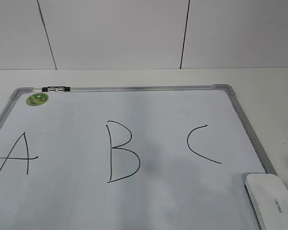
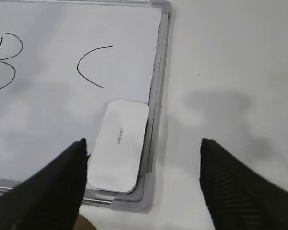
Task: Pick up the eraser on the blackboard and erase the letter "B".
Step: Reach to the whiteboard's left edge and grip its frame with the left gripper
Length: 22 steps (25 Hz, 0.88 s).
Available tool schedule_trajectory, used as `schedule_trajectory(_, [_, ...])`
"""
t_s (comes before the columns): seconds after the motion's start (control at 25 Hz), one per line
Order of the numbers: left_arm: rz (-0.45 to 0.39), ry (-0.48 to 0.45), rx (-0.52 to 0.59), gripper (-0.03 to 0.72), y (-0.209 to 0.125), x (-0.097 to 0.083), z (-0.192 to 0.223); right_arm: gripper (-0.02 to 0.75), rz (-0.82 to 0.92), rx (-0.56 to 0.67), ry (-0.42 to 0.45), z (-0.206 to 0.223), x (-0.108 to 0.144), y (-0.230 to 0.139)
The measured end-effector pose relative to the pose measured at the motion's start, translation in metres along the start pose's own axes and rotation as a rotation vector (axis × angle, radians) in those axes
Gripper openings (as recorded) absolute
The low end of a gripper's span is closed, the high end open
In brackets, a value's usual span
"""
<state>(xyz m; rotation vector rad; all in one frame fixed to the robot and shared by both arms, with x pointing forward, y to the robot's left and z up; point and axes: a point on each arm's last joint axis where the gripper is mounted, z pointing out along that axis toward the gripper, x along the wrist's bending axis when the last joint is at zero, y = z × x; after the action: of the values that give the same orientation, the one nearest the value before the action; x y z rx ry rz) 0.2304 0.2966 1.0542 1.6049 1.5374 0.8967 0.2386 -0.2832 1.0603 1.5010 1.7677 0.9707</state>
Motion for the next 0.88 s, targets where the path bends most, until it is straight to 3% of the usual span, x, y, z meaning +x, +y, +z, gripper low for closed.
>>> schedule_trajectory(0.36, [0.0,0.0,0.005,0.242,0.007,0.0,-0.003,0.583,0.04,0.151,0.045,0.005,-0.002,0.041])
schedule_trajectory(0.68, [0.008,0.019,0.191,0.243,0.058,0.004,0.001,0.583,0.078,0.287,0.067,0.018,-0.008,0.08])
schedule_trajectory(0.88, [0.021,0.021,0.238,0.243,0.084,0.006,0.017,0.582,0.108,0.396,0.09,0.045,-0.013,0.096])
